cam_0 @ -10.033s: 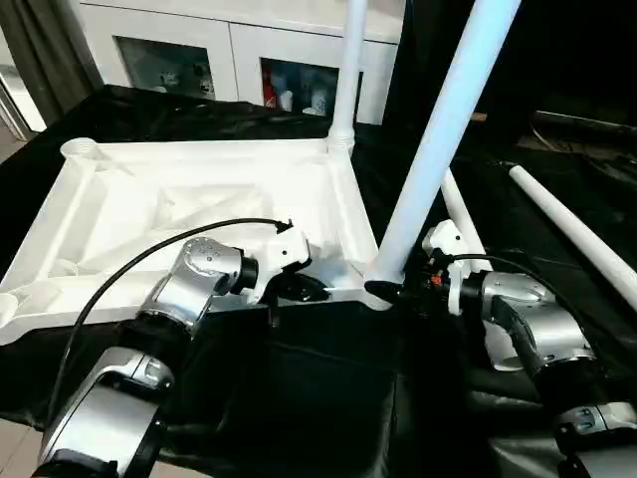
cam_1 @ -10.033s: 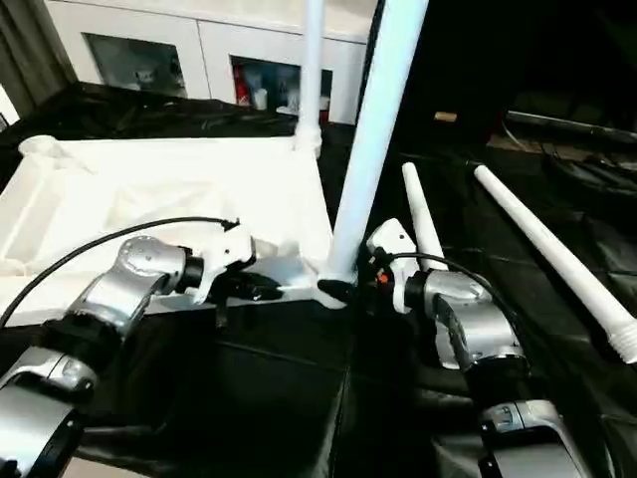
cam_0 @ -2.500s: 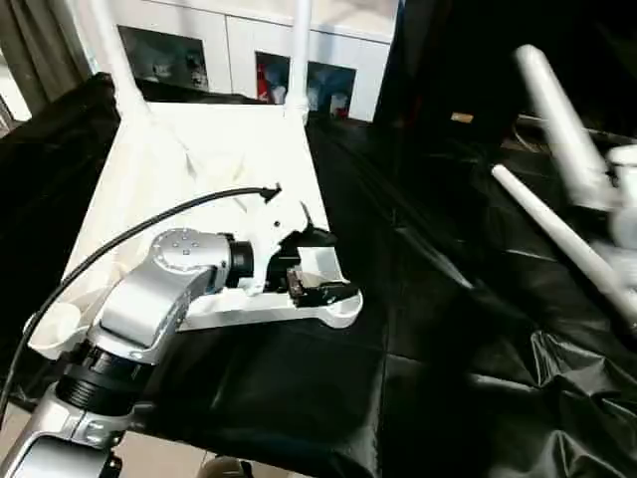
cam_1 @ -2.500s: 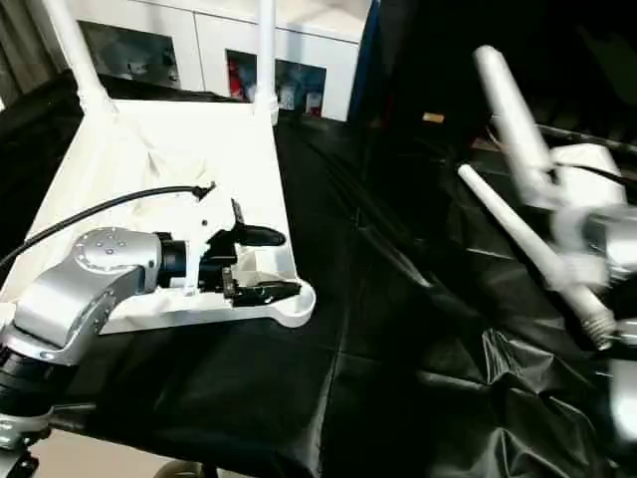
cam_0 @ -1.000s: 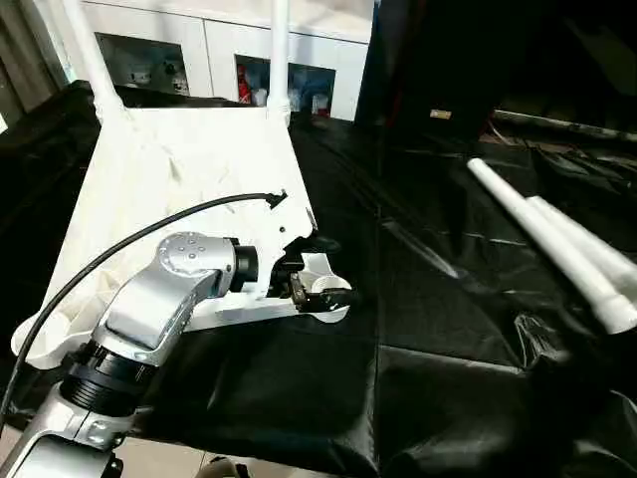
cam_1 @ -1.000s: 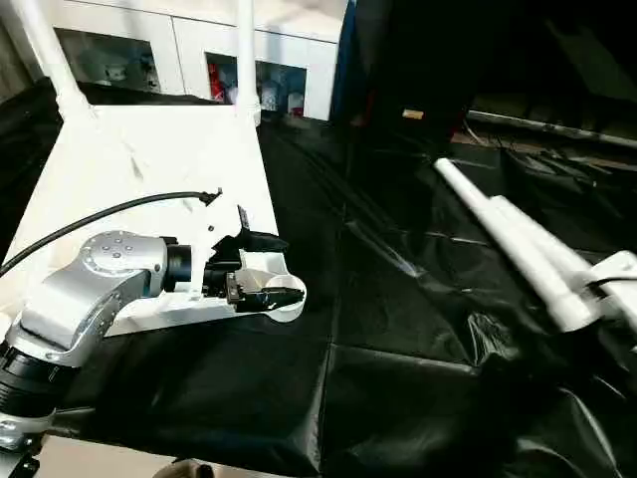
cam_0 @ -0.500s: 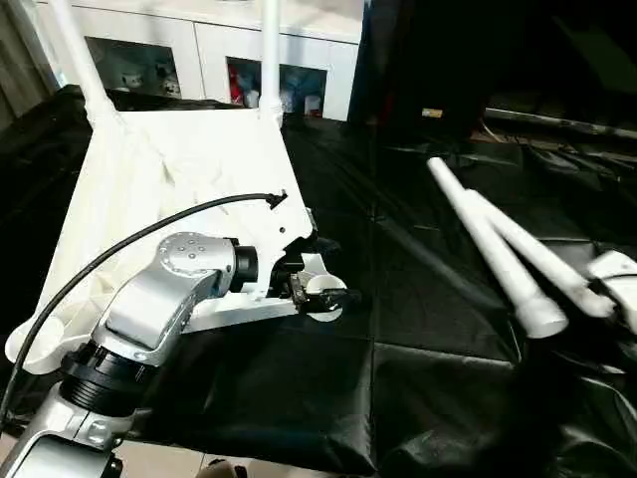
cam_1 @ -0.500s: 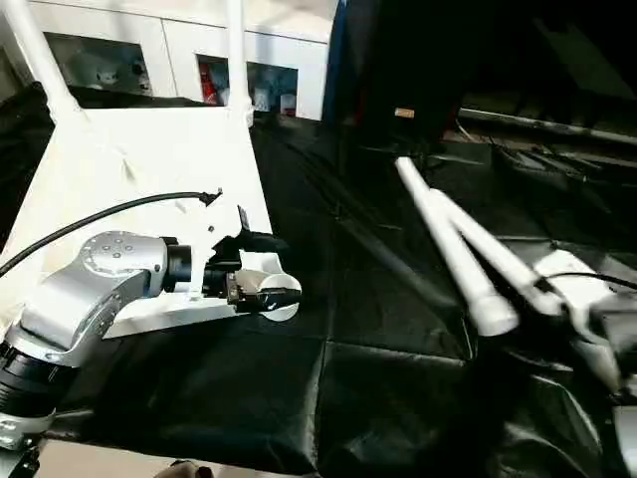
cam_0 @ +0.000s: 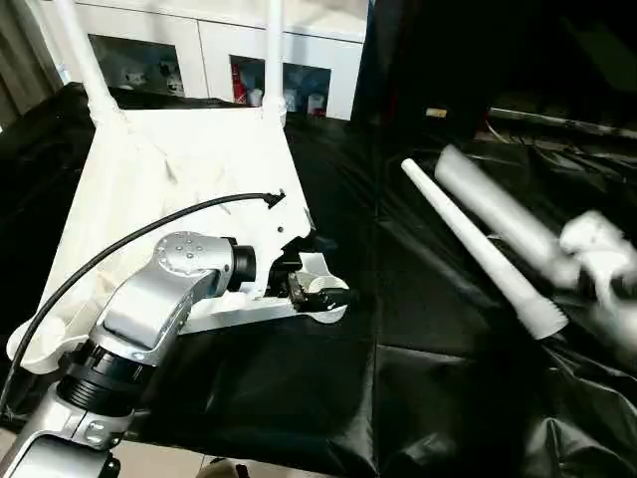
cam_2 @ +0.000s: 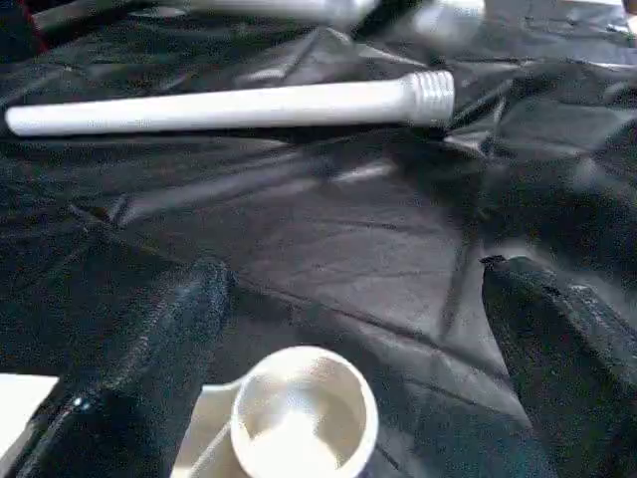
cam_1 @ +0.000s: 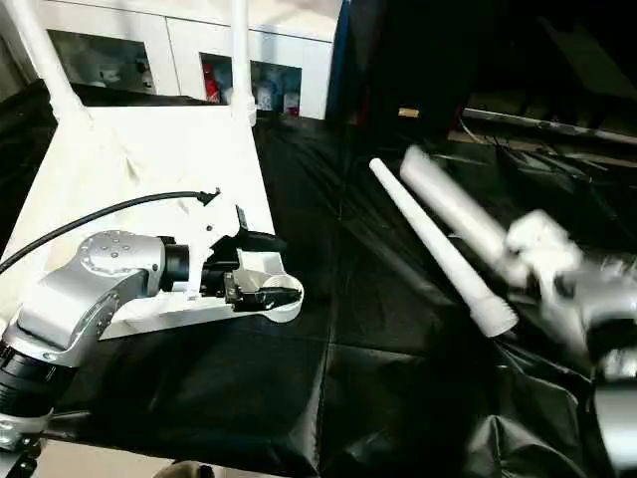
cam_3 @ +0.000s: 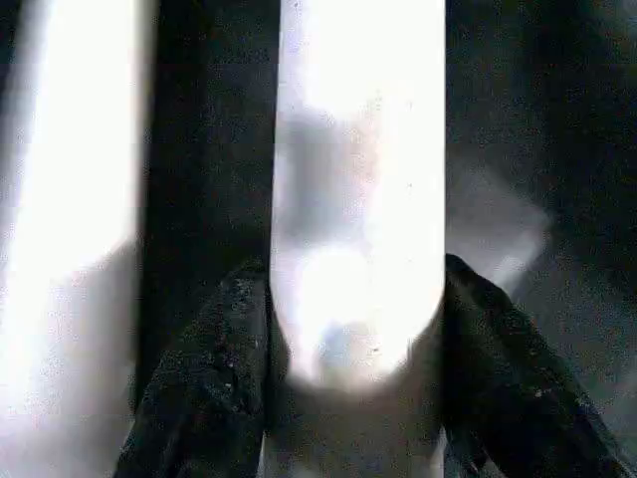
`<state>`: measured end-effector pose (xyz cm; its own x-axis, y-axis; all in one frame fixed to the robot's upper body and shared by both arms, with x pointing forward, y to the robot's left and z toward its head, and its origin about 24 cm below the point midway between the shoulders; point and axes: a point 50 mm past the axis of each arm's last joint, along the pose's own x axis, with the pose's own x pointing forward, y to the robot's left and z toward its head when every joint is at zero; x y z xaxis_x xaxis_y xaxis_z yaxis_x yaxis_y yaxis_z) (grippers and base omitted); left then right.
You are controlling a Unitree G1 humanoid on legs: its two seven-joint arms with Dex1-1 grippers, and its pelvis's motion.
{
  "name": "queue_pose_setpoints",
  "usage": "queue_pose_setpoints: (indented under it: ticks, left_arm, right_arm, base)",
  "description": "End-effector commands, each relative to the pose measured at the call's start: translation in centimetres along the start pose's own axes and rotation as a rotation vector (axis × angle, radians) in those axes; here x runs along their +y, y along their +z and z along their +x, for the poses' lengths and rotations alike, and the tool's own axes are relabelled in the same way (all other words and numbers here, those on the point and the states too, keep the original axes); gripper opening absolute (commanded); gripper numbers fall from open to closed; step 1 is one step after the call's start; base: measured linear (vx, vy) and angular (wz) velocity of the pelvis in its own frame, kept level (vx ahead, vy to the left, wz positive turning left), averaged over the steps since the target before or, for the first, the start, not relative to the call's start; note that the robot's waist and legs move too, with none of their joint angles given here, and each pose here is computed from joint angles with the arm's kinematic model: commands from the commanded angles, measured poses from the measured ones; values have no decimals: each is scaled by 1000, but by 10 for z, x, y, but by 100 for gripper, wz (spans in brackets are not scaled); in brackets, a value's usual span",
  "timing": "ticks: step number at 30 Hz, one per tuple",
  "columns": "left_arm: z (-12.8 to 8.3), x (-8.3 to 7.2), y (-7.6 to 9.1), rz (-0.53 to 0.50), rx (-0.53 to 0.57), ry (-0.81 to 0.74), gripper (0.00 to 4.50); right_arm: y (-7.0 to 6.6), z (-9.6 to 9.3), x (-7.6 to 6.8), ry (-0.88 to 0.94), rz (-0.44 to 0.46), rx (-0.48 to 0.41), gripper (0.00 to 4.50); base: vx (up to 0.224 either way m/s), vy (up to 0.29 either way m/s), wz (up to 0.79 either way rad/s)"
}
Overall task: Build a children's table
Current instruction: Pick table leg
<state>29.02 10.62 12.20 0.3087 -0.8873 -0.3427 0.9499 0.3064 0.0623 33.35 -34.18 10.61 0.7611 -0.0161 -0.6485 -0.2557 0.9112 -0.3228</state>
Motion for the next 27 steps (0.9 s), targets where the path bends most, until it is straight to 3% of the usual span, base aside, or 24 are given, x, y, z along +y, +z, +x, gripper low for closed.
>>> queue_pose_setpoints:
  ticks: [1, 4, 7, 13, 16, 19, 24, 25, 26, 27]
  left_arm:
    - [1, 2, 9, 26, -35, 14, 450]
    - [2, 5, 14, 21, -71, 37, 450]
    - [3, 6, 15, 17, -86, 50, 450]
    - [4, 10, 19, -11, -124, 88, 450]
    - [8, 17, 26, -108, -201, 149, 450]
    - [19, 24, 40, -325, -372, 192, 450]
    - [34, 34, 51, -550, -492, 207, 450]
    - [34, 34, 51, -550, -492, 207, 450]
    - [41, 37, 56, -618, -526, 189, 450]
    - [44, 38, 57, -637, -534, 190, 450]
  right_arm:
    - [27, -10, -6, 3, 54, -130, 182]
    - [45, -15, -4, 53, 100, -218, 182]
    - [52, -17, 1, 98, 111, -254, 182]
    - [52, -14, 12, 143, 125, -268, 182]
    - [56, -13, 25, 215, 176, -332, 182]
    - [71, -16, 52, 399, 268, -471, 182]
    - [83, -24, 91, 669, 298, -605, 182]
    - [83, -24, 91, 669, 298, -605, 182]
    - [84, -27, 109, 784, 318, -635, 182]
    - [84, -29, 116, 829, 332, -646, 182]
  base:
    - [0, 0, 0]
    - [0, 0, 0]
    - [0, 0, 0]
    - [0, 0, 0]
    - [0, 0, 0]
    - [0, 0, 0]
    - [0, 0, 0]
    - [0, 0, 0]
    - [0, 0, 0]
    - [0, 0, 0]
